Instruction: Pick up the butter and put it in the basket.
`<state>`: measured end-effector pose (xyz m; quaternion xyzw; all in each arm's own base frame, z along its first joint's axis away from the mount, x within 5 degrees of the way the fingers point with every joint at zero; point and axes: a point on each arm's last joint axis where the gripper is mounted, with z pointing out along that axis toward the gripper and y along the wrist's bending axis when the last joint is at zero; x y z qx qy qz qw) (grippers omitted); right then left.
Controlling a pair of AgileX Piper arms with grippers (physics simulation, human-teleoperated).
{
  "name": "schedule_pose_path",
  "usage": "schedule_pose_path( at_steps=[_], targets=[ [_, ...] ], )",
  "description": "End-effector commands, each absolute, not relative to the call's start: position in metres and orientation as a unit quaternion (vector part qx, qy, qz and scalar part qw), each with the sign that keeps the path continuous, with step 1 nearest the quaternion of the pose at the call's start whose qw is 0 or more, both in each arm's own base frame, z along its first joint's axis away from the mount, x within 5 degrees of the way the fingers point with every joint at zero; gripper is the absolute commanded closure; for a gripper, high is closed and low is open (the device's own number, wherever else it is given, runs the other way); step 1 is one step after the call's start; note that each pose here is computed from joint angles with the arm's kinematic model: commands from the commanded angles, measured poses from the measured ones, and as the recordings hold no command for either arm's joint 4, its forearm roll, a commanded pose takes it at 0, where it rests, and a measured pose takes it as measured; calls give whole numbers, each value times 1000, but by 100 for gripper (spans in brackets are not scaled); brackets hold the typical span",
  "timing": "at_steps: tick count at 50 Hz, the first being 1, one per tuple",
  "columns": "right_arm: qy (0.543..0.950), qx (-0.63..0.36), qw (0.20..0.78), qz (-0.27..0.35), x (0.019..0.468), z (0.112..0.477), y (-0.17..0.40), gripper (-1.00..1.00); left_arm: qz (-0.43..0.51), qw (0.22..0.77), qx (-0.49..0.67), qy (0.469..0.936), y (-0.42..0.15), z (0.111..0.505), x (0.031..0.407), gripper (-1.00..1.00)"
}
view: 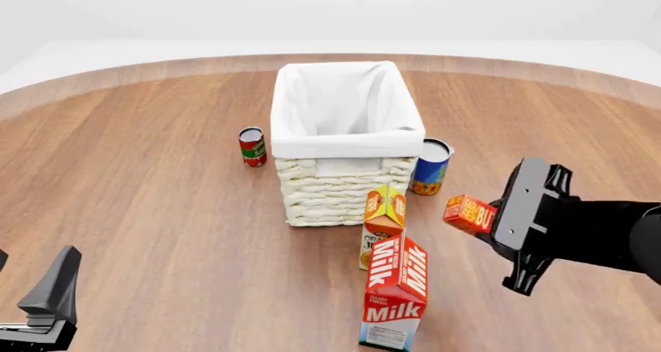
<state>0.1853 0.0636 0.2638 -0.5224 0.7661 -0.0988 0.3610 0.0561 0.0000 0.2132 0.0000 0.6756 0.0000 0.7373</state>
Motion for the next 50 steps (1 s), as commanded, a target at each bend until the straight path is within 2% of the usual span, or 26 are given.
schedule_pose_path(
  at_steps=[1, 14, 16, 31, 35, 50],
  targets=[
    [737, -514, 422, -118, 190, 313, 66, 100, 0, 737, 0, 676, 0, 213, 56, -100],
    [715, -506, 461, -138, 209, 334, 70, 100, 0, 737, 0, 676, 0, 213, 56, -100],
    [702, -508, 477, -145, 209, 337, 72, 100, 0, 737, 0, 676, 0, 213, 56, -100],
    [689, -500, 503, -150, 229, 349, 80, 100, 0, 737, 0, 676, 0, 213, 56, -100],
    [674, -490, 529, -158, 235, 364, 83, 100, 0, 737, 0, 676, 0, 213, 56, -100],
    [661, -486, 550, -155, 261, 383, 98, 100, 0, 737, 0, 676, 0, 213, 56, -100]
  ],
)
